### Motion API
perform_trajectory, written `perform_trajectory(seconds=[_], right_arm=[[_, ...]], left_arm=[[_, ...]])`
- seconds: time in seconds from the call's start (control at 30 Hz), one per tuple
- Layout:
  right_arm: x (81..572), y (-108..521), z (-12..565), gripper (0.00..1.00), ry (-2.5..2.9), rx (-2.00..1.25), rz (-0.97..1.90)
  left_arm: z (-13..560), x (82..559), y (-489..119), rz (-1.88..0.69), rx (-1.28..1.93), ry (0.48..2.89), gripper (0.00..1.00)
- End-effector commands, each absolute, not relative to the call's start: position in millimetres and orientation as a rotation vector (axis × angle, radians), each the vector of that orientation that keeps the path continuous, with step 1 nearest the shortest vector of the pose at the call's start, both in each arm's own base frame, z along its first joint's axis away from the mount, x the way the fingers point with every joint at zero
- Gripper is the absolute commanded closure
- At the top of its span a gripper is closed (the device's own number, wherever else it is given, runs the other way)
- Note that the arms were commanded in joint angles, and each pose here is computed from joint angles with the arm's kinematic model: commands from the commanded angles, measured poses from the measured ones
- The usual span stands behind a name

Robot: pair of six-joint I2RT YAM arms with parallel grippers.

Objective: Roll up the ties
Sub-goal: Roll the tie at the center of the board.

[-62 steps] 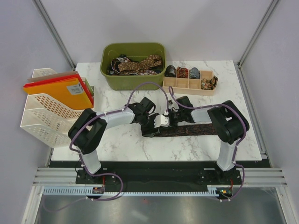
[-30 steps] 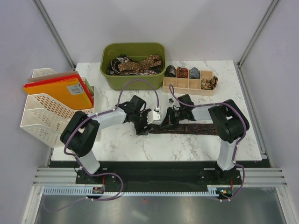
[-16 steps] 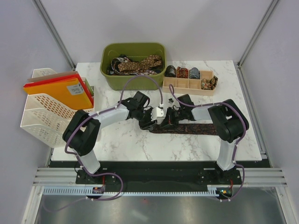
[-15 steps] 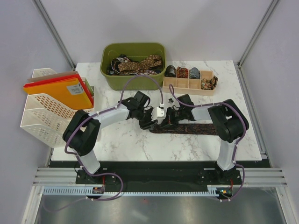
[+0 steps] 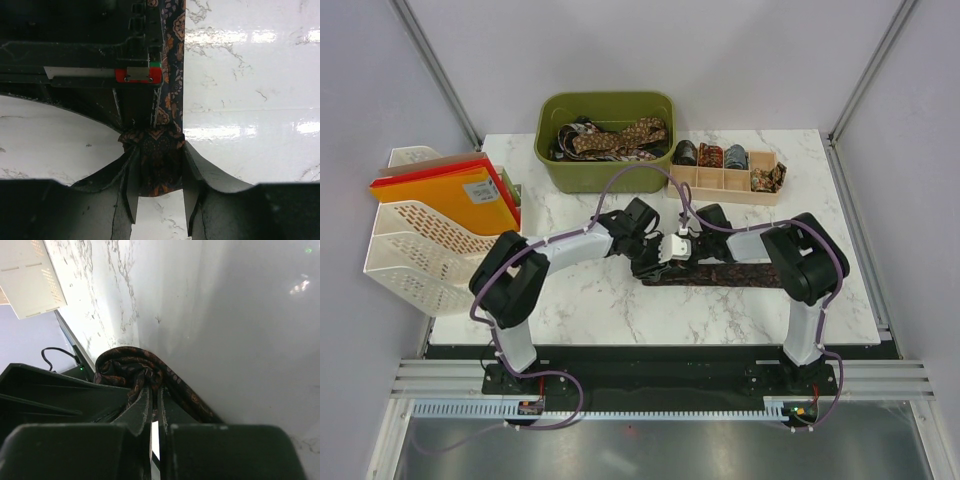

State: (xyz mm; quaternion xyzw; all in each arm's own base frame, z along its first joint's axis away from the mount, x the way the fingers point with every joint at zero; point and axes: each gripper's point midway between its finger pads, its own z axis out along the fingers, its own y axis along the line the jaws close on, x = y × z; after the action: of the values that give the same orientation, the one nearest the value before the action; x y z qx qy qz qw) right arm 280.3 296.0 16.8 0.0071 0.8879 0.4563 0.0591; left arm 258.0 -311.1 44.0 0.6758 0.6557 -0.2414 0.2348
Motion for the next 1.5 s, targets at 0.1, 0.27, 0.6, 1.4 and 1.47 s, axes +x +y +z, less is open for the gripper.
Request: perform_trajectory(seconds=[0.1, 0.27, 0.6, 1.4, 1.47], right_arm=[[287, 293, 27, 0.9, 2.656, 0.045, 1.408], [295, 285, 45, 0.78, 2.641, 0.034, 1.434], [302, 269, 64, 0.68, 2.616, 0.058, 1.454], [278, 276, 35, 0.72, 2.698, 0.031, 1.439], [276, 276, 34, 0.76, 2.708, 0.024, 1.441]], left_arm=[[13, 241, -304, -0.634, 1.935, 1.936, 0.58], [-5, 235, -287, -0.59, 2.001, 1.995, 0.61], [-15, 236, -282, -0.561, 2.026, 2.043, 0.64], [-7, 242, -285, -0.538, 2.031, 2.008, 0.63], [-7, 242, -285, -0.535, 2.03, 2.007, 0.63]])
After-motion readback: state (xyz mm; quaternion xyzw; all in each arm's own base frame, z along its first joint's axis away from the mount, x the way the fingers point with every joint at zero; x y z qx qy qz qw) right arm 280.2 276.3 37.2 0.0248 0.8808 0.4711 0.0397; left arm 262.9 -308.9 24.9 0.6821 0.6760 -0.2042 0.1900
